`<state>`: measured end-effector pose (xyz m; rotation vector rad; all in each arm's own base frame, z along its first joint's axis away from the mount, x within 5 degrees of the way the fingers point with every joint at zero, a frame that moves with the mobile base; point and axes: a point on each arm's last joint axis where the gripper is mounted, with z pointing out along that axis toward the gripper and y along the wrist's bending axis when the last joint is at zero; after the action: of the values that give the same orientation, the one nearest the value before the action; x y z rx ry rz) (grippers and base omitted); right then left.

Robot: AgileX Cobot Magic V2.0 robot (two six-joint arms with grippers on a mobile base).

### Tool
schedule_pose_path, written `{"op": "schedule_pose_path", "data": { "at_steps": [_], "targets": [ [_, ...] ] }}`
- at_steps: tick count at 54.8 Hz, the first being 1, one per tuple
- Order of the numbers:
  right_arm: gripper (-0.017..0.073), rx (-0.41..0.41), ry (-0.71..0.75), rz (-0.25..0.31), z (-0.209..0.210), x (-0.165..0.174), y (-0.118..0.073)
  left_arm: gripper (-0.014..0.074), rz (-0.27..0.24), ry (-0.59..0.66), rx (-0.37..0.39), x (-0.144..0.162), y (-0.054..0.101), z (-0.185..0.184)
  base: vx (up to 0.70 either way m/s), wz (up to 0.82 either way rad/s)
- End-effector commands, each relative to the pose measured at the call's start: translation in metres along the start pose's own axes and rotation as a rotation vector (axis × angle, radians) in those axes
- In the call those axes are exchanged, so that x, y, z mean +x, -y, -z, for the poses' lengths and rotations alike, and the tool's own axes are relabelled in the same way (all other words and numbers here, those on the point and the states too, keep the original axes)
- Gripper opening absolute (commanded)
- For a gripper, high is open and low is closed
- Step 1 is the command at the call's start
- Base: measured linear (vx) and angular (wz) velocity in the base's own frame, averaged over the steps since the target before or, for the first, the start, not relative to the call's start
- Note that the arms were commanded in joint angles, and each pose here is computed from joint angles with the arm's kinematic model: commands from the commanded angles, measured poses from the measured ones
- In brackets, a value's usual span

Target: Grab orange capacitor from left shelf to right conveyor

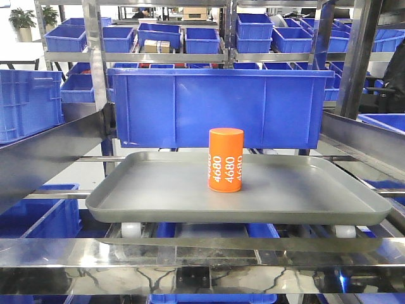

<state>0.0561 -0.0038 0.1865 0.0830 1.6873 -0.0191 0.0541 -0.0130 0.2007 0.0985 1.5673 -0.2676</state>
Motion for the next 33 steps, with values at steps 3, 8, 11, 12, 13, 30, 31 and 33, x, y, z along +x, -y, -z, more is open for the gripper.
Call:
{"op": "schedule_pose_path", "data": {
  "at_steps": [3,8,11,12,13,30,31,33],
  "targets": [
    [-0.0012,-0.001,0.079,0.012,0.000,-0.004,0.000,-0.0006,0.011,0.115,0.017,-0.018,0.002,0.002,0.00,0.00],
    [-0.0012,-0.001,0.080,0.012,0.000,-0.004,0.000,-0.0006,0.011,0.115,0.017,-0.018,0.002,0.002,0.00,0.00],
    [-0.0012,-0.001,0.080,0.012,0.000,-0.004,0.000,-0.0006,0.011,0.115,0.017,-0.018,0.002,0.002,0.00,0.00],
    [-0.0012,-0.001,0.080,0.012,0.000,-0.004,0.000,-0.0006,0.011,0.115,0.017,-0.018,0.002,0.002,0.00,0.00],
    [-0.0012,-0.001,0.080,0.012,0.000,-0.004,0.000,-0.0006,0.011,0.115,0.017,-0.018,0.002,0.002,0.00,0.00],
    [-0.0012,-0.016,0.244,-0.001,0.003,-0.020,-0.001,-0.0006,0.011,0.115,0.017,-0.018,0.002,0.002,0.00,0.00],
    [-0.0012,-0.019,0.283,-0.001,0.004,-0.024,-0.002,-0.0006,0.011,0.115,0.017,-0.018,0.002,0.002,0.00,0.00],
    [-0.0012,-0.023,0.337,-0.001,0.006,-0.030,-0.002,-0.0006,0.011,0.115,0.017,-0.018,0.002,0.002,0.00,0.00]
  ]
}}
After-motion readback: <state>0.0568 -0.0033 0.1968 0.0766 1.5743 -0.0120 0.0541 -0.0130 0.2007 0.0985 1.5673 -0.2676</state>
